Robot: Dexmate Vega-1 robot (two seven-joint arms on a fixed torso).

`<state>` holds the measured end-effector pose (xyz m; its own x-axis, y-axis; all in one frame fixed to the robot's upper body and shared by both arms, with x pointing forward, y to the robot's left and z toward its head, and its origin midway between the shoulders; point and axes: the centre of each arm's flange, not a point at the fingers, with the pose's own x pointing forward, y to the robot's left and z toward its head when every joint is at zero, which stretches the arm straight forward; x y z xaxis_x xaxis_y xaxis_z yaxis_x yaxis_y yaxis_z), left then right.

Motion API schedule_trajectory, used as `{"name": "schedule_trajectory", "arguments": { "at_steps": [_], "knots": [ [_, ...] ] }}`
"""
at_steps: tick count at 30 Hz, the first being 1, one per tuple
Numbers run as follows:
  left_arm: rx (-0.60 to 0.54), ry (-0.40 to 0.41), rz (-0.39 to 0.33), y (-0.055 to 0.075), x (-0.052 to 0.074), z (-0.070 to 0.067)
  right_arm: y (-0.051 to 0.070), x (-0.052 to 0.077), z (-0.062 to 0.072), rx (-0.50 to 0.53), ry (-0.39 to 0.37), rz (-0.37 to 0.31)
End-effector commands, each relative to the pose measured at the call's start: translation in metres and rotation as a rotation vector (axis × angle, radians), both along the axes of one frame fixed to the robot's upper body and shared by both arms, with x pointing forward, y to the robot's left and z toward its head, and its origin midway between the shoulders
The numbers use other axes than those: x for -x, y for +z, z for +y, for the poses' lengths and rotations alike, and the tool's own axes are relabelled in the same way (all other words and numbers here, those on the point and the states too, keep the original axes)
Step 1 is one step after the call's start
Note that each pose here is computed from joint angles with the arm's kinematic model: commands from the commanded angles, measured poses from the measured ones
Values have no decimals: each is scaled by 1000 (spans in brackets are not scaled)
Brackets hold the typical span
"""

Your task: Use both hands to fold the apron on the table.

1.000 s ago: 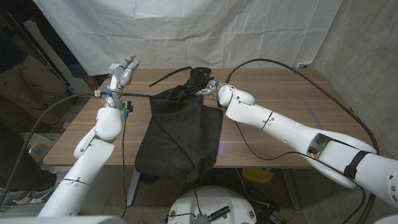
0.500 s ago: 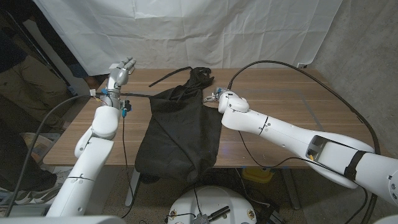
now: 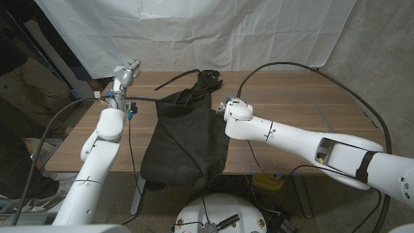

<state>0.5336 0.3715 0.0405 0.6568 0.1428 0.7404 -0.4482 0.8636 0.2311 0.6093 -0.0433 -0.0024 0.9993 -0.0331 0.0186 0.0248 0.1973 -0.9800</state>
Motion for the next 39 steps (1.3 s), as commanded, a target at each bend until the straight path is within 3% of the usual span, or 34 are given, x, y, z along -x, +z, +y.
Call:
{"name": "schedule_trajectory", "arguments": {
  "at_steps": [1,13,29,34,39],
  "knots": [
    [-5,-22,-6,5,-11,-3,-9,5,1,55,-78,-24],
    [-11,-29,-16,8,-14,-4,-19,-3,6,94,-100,-29],
    [-23,-32,-17,11,-14,-6,-28,6,8,116,-35,-274],
    [-29,-35,-7,10,-16,-7,-27,12,6,71,-4,-346],
    [-32,-41,-5,10,-19,-7,-19,21,-4,-87,53,-360]
  ]
}}
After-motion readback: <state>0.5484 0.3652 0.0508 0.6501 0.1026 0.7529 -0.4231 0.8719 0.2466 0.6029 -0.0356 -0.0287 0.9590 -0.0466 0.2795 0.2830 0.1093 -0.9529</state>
